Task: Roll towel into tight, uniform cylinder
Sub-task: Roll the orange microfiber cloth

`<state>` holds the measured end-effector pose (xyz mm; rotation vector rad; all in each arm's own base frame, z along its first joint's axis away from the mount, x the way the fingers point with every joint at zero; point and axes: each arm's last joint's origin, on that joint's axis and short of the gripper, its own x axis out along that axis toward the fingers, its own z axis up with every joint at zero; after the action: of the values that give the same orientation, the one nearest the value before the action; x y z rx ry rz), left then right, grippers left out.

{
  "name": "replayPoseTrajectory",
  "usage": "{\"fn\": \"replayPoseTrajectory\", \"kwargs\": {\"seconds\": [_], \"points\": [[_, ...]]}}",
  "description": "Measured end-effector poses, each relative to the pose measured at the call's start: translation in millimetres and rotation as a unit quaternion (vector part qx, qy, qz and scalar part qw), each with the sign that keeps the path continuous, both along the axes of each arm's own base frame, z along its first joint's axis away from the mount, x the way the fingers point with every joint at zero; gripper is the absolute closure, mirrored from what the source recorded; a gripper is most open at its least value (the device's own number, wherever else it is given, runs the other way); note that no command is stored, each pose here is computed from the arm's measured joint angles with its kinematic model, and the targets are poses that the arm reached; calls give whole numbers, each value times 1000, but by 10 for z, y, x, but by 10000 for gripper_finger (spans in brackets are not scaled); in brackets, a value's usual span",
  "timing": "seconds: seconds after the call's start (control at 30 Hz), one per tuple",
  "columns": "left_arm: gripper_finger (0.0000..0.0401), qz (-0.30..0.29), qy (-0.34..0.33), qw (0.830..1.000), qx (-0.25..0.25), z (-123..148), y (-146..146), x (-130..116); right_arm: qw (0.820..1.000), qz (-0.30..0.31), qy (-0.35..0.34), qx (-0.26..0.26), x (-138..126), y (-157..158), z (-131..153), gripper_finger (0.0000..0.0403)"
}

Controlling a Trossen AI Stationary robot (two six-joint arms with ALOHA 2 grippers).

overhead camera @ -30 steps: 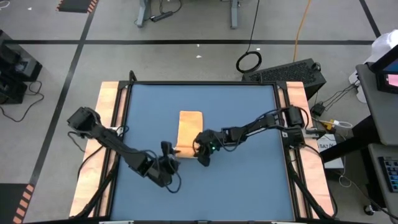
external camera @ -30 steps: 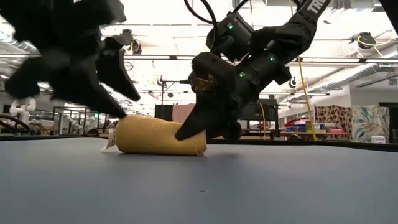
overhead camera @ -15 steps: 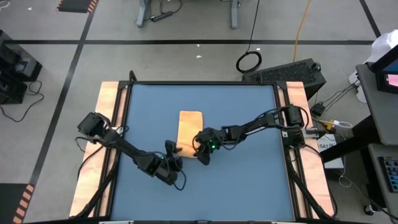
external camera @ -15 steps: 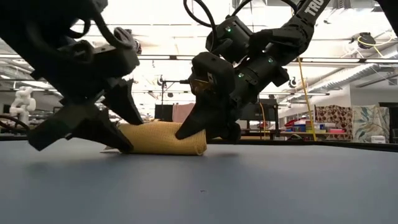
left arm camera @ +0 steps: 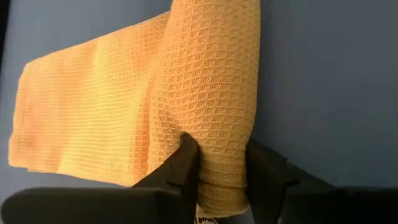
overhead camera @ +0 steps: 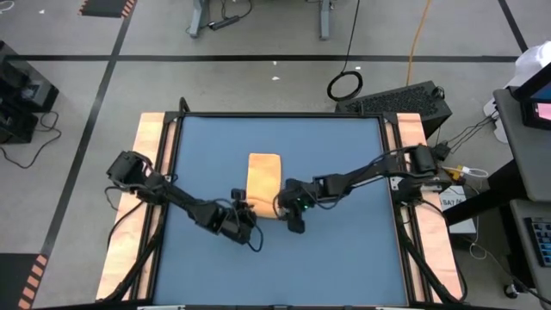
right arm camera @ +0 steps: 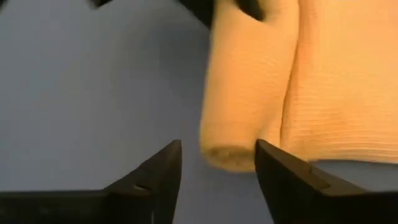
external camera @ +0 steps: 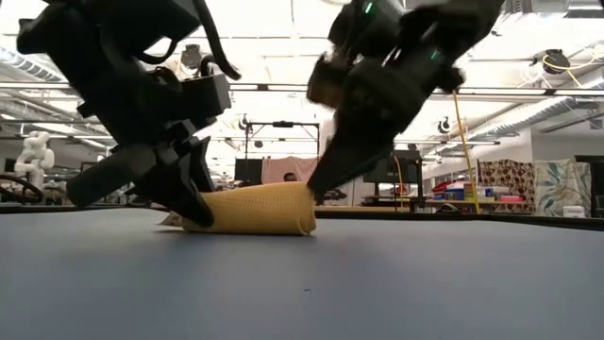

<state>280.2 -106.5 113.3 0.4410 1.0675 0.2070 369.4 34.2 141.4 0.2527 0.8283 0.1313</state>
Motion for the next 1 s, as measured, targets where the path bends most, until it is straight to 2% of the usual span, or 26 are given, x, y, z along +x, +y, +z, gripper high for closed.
{"fn": "replayPoseTrajectory", "kwargs": {"seconds": [0.13,0.3,0.37,0.57,0.7,1.0], "points": [[299,1,11,1000,-25,-3,53,22,995,20,-1,-103,-132,167,201,193],[299,3,22,998,-62,26,137,46,980,50,-62,-182,-137,508,278,187],[299,3,23,996,-82,68,182,53,971,54,-88,-217,-99,638,236,188],[299,4,14,987,-162,257,336,62,947,5,-73,-313,-65,777,-86,189],[299,11,26,979,-204,288,458,71,936,-19,-69,-344,-36,777,-221,189],[299,19,37,970,-240,286,602,89,943,-48,-67,-323,41,607,-282,192]]}}
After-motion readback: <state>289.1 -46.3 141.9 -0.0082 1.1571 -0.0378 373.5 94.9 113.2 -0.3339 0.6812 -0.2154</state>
